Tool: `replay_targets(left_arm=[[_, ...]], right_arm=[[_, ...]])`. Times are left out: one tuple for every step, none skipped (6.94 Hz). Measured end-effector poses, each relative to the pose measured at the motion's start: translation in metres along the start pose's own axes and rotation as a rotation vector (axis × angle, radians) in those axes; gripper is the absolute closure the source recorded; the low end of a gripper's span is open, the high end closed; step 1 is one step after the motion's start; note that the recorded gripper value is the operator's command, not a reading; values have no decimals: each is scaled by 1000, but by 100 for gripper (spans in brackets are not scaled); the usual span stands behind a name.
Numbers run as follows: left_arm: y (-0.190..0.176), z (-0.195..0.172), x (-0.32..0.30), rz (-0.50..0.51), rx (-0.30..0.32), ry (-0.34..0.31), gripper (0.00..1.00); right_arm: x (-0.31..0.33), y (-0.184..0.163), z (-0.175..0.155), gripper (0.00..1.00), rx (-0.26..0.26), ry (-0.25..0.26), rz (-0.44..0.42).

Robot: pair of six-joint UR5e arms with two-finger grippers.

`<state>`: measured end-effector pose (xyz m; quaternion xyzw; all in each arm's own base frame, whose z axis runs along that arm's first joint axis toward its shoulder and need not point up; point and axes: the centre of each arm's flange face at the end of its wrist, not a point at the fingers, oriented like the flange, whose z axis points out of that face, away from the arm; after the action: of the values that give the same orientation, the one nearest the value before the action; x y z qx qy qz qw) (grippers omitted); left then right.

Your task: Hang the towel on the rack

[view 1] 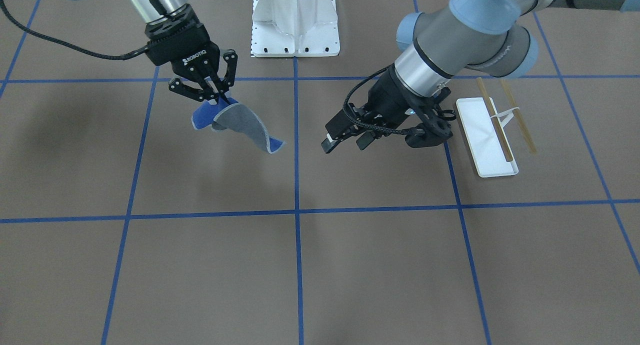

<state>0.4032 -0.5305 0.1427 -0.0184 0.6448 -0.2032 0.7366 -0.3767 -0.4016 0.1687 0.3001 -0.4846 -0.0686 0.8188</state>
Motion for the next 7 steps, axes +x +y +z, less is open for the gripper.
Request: replay_targets(left_arm=[[20,16,8,-1,14,38,2],[38,30,14,-7,29,75,2],[49,35,22,-32,31,100,3],[55,36,30,-63,28,116,17],[57,36,34,-78,27,123,46],[57,36,35,-84,27,125,76],[57,36,34,-88,28,123,100]], right_arm=[[-12,7,4,100,10,-2,-6],[-19,11,6,100,14,-2,-11],[-22,13,8,100,16,-1,-13],[-25,16,9,100,15,-2,-15],[-25,17,9,100,14,-3,-17],[-25,19,10,100,12,-2,-18],[-25,20,10,100,9,-4,-19]])
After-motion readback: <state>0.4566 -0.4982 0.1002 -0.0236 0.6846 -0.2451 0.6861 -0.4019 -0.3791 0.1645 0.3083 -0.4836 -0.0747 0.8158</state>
